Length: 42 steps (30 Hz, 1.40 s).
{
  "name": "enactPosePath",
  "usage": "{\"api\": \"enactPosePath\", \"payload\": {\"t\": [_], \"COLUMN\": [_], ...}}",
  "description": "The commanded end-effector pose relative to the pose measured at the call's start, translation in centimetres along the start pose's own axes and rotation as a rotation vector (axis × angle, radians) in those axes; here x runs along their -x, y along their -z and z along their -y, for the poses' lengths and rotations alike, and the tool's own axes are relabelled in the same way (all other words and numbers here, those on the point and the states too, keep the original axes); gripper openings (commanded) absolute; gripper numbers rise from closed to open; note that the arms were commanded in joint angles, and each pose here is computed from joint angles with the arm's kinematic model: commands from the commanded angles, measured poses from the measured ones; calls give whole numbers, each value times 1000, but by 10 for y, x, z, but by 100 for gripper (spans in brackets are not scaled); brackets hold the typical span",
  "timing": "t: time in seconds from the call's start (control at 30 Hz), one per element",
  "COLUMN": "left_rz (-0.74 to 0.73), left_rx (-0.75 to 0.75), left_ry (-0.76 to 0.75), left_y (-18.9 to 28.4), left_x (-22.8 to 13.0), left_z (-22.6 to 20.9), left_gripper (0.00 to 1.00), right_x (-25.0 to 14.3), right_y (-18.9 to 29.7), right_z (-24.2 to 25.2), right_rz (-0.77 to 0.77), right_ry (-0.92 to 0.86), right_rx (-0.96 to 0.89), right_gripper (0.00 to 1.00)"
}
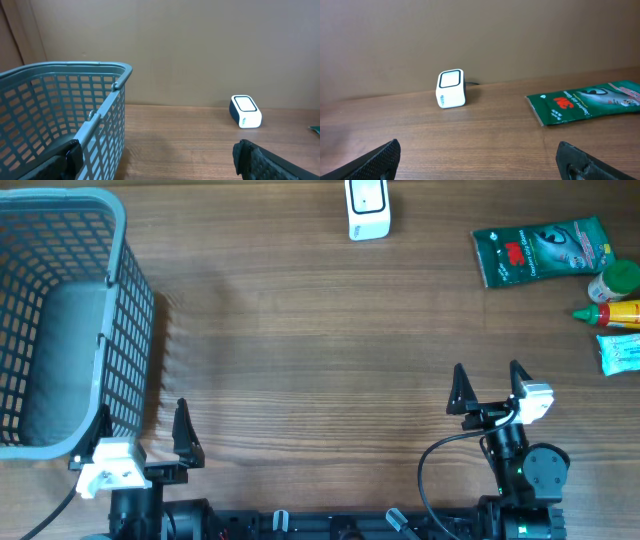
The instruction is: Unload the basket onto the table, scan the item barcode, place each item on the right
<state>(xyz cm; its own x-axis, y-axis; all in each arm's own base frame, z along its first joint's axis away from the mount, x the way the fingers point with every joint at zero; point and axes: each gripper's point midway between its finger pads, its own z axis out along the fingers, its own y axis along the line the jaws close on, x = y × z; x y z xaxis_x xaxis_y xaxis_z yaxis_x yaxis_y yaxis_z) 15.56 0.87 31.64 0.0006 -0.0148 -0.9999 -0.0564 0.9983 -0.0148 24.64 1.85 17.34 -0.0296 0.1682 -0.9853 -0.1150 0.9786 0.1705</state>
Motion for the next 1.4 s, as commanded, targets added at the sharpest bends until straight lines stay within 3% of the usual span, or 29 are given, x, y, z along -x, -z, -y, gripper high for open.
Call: {"api": "enactPosePath", "payload": {"t": [0.0, 0.8, 1.03, 1.37], "left_rz": [8, 3, -68, 16], "left_rx": [11, 12, -67, -118], "left_ry": [9, 9, 10, 9], "left_y": [1, 1, -26, -73], "left_x": [1, -1, -42, -91], "left_z": [-2, -2, 11, 20], "left_gripper": [100, 100, 100, 100], "right_x": [5, 4, 4, 4], "right_y": [1, 1, 1, 1], "right_z": [1, 2, 2, 2], "right_rz": [24, 23, 23, 23], "right_ry": [13, 13, 13, 13], "right_rx": [-11, -12, -12, -12], "right_gripper": [100, 100, 100, 100]}}
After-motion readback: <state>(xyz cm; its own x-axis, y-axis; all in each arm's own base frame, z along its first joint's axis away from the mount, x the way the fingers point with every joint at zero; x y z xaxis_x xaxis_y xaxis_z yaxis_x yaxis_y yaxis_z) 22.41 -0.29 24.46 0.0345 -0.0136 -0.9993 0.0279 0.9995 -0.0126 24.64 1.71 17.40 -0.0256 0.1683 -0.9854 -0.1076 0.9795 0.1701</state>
